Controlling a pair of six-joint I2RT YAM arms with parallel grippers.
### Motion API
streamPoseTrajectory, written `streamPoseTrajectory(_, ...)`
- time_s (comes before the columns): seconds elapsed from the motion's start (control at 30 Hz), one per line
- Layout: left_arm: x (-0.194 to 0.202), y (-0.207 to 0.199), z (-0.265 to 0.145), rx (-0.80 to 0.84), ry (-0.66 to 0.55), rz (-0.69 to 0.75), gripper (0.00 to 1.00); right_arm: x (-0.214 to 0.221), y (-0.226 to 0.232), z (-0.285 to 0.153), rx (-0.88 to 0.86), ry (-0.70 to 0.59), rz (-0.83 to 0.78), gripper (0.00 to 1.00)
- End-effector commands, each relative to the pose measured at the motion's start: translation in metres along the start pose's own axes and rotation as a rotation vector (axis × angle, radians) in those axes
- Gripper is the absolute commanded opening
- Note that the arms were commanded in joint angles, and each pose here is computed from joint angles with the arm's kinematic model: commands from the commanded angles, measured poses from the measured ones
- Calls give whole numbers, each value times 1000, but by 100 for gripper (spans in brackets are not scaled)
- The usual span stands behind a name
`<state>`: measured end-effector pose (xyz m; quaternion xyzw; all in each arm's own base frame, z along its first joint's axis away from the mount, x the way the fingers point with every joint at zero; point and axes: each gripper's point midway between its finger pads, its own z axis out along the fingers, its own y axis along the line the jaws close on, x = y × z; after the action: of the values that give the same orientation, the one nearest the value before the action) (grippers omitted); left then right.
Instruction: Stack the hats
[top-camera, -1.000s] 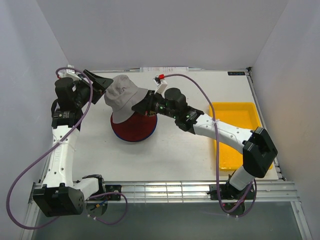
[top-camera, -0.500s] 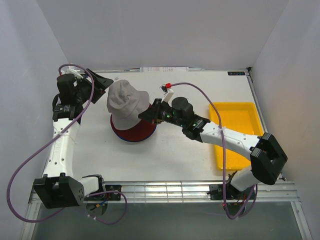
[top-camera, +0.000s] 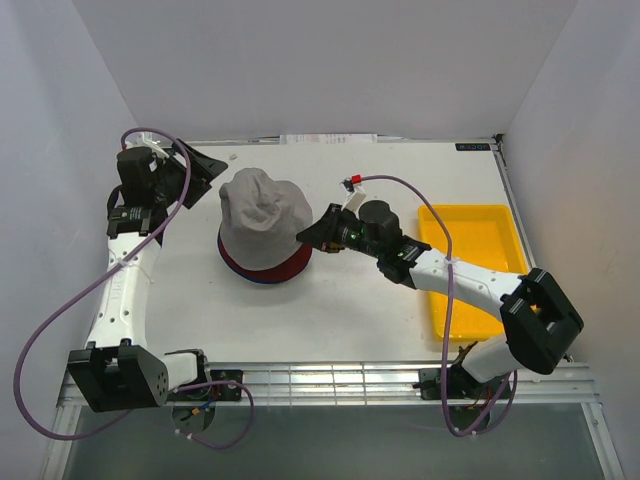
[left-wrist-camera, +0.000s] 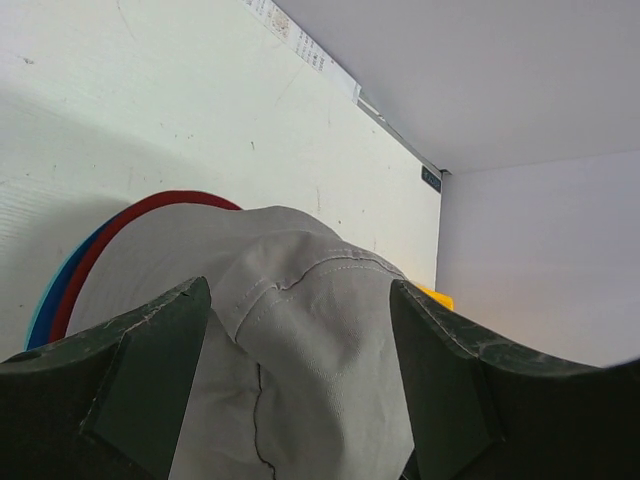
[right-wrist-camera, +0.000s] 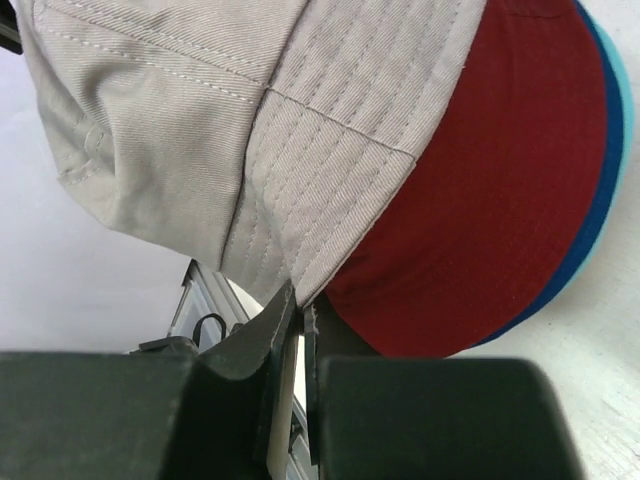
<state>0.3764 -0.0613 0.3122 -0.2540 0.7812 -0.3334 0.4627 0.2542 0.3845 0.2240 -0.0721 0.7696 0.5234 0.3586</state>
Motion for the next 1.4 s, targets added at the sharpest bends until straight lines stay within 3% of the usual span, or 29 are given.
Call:
streamPoseTrajectory(0.0,-7,-4,-3,4,-19,27,82,-7,2,-6,-18,-20,18,8)
streamPoseTrajectory(0.67,9,28,12,-71,16,8,82,31,-44,15,64,136,136,8)
streamPoseTrajectory(1.0,25,49,17,-109,43,-20,82,11,-25,7,45,102,95,44)
streamPoseTrajectory(1.37,25,54,17,-119,42,-21,81,-24,-3,-27,28,9,46,56)
